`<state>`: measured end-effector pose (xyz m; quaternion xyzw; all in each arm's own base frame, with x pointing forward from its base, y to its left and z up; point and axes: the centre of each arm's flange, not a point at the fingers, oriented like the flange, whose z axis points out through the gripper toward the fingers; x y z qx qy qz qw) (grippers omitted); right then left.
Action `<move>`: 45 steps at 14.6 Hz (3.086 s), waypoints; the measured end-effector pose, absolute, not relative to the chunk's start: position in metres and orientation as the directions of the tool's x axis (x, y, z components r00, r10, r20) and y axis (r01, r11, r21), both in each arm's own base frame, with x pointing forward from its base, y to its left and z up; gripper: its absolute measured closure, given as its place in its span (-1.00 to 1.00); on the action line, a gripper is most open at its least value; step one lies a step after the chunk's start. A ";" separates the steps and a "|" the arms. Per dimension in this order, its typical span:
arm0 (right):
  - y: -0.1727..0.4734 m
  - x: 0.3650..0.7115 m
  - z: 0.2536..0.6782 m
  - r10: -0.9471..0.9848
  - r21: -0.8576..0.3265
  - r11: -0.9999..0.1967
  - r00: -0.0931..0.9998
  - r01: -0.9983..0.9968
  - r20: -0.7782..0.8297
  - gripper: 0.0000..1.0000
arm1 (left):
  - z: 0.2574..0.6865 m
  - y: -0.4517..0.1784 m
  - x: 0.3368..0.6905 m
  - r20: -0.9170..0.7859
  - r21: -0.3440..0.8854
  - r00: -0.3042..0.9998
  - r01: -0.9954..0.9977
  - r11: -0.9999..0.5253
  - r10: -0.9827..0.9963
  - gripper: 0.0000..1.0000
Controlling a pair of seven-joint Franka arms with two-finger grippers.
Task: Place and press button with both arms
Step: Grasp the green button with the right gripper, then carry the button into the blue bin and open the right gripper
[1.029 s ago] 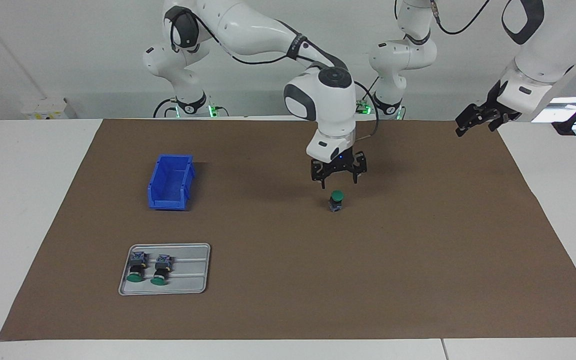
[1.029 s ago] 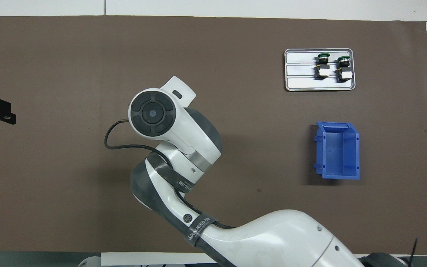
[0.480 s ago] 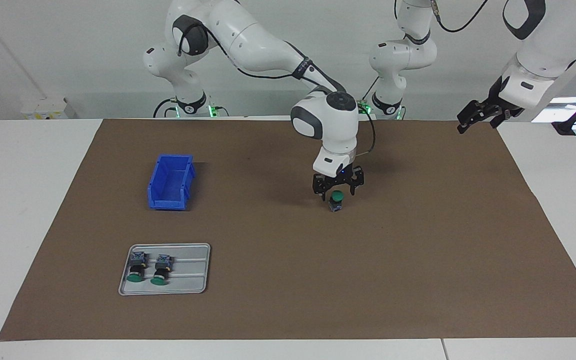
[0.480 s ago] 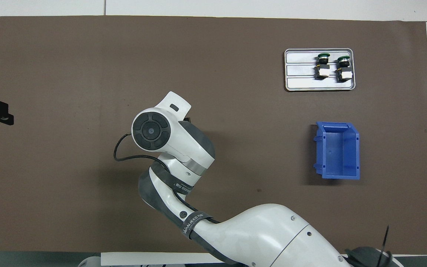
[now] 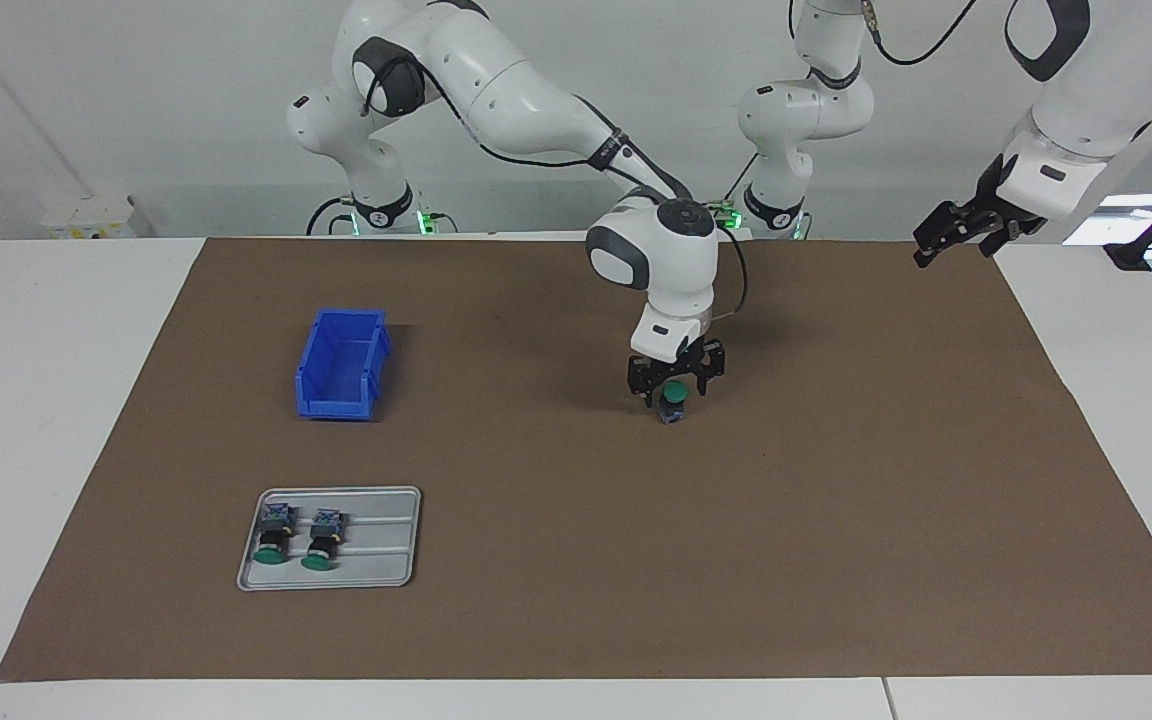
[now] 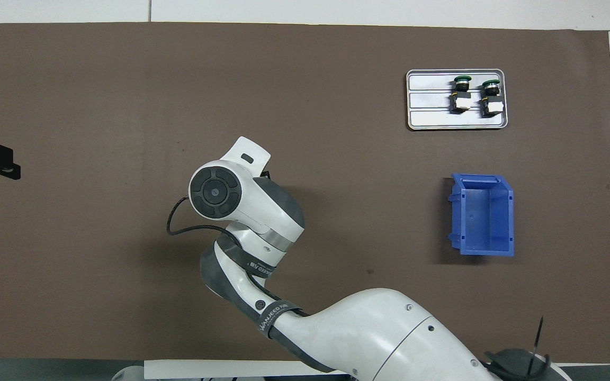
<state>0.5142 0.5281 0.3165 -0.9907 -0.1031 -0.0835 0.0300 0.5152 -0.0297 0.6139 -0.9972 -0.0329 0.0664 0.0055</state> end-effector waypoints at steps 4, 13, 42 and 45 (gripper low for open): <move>0.521 0.521 0.319 0.193 -0.039 -0.978 0.966 0.203 0.172 0.30 | 0.614 -0.031 0.515 -0.133 -0.016 0.989 0.062 -0.998 0.064 -1.00; 0.361 0.574 0.414 0.101 0.026 -0.995 0.983 0.098 0.155 0.30 | 0.614 -0.030 0.515 -0.133 -0.016 0.989 0.064 -0.998 0.065 -1.00; 0.001 0.477 0.341 0.028 -0.051 -0.998 1.000 0.028 0.004 -0.49 | 0.614 -0.031 0.515 -0.133 -0.016 0.989 0.062 -0.998 0.064 -1.00; 0.001 0.488 0.366 0.033 -0.058 -0.998 0.999 0.031 -0.031 -0.99 | 0.614 -0.031 0.515 -0.133 -0.016 0.989 0.062 -0.998 0.064 -1.00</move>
